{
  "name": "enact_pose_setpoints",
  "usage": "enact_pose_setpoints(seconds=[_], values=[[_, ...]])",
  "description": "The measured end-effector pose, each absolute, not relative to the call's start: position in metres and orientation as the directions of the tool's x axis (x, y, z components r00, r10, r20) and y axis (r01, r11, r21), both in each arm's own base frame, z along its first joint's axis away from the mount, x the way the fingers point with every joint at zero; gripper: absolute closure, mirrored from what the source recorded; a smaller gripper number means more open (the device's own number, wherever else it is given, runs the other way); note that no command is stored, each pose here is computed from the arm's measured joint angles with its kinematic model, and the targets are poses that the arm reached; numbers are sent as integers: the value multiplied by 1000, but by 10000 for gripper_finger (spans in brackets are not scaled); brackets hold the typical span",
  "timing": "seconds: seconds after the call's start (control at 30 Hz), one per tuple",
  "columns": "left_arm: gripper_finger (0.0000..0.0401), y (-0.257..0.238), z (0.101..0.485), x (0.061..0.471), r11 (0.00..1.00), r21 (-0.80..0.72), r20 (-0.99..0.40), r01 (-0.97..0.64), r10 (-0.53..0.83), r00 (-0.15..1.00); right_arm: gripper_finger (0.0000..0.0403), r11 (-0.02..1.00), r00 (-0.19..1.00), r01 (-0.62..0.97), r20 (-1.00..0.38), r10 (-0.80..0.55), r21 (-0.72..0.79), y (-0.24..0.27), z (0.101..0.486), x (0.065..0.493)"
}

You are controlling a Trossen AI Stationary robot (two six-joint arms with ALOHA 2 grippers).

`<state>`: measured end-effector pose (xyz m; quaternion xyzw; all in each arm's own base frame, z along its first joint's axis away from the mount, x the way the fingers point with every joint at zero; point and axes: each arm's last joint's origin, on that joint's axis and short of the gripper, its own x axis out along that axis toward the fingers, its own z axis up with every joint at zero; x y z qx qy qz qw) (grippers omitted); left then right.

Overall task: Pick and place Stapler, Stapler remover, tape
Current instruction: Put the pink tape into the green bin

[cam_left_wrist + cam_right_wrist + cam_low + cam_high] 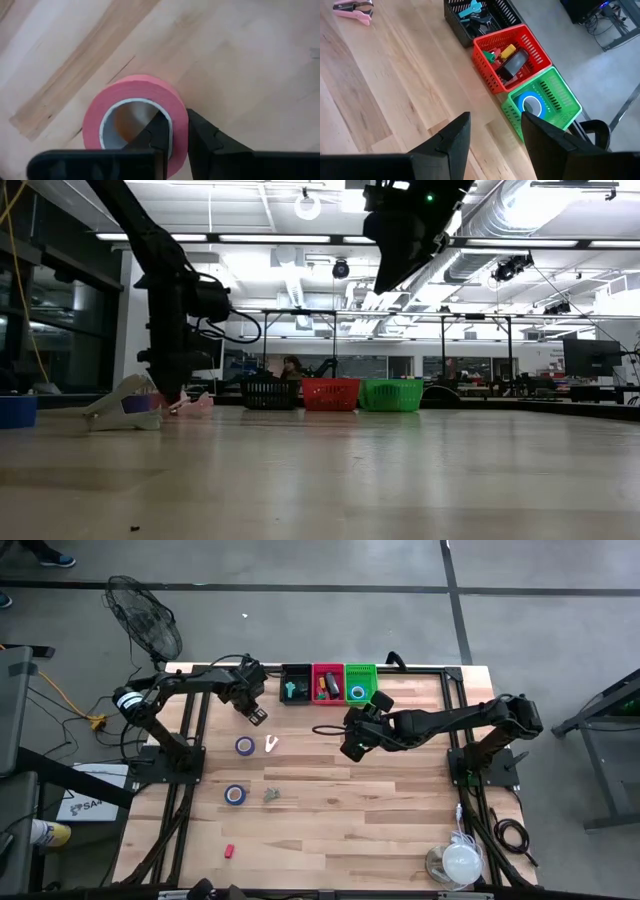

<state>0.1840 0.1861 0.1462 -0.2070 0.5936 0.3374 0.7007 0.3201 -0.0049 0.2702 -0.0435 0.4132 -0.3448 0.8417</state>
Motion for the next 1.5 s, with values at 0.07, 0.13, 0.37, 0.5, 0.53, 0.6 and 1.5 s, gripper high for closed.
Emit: enact_pose_setpoints(seconds=[0.07,0.13,0.37,0.5,0.53,0.6,1.5], values=[[368,185,148,183,707,105,-972,-700,221,78,235,755,421,555,-666,-616,-348,-5,270,320],[366,181,151,181,728,95,-975,-679,205,84,235,752,421,562,-663,-619,-345,-5,268,323],[366,167,200,180,817,-59,-892,-573,214,397,235,717,398,571,-630,-667,-398,-6,240,346],[366,153,239,175,909,-185,-722,-373,132,679,235,729,434,546,-605,-668,-412,-5,220,366],[366,148,248,174,929,-208,-673,-308,93,734,235,736,452,539,-598,-662,-409,-5,217,371],[366,140,263,170,957,-234,-568,-172,9,823,235,757,497,520,-581,-644,-395,-4,214,380],[366,70,316,181,898,6,-207,440,-429,879,236,902,937,333,-10,-349,-275,1,277,420]])
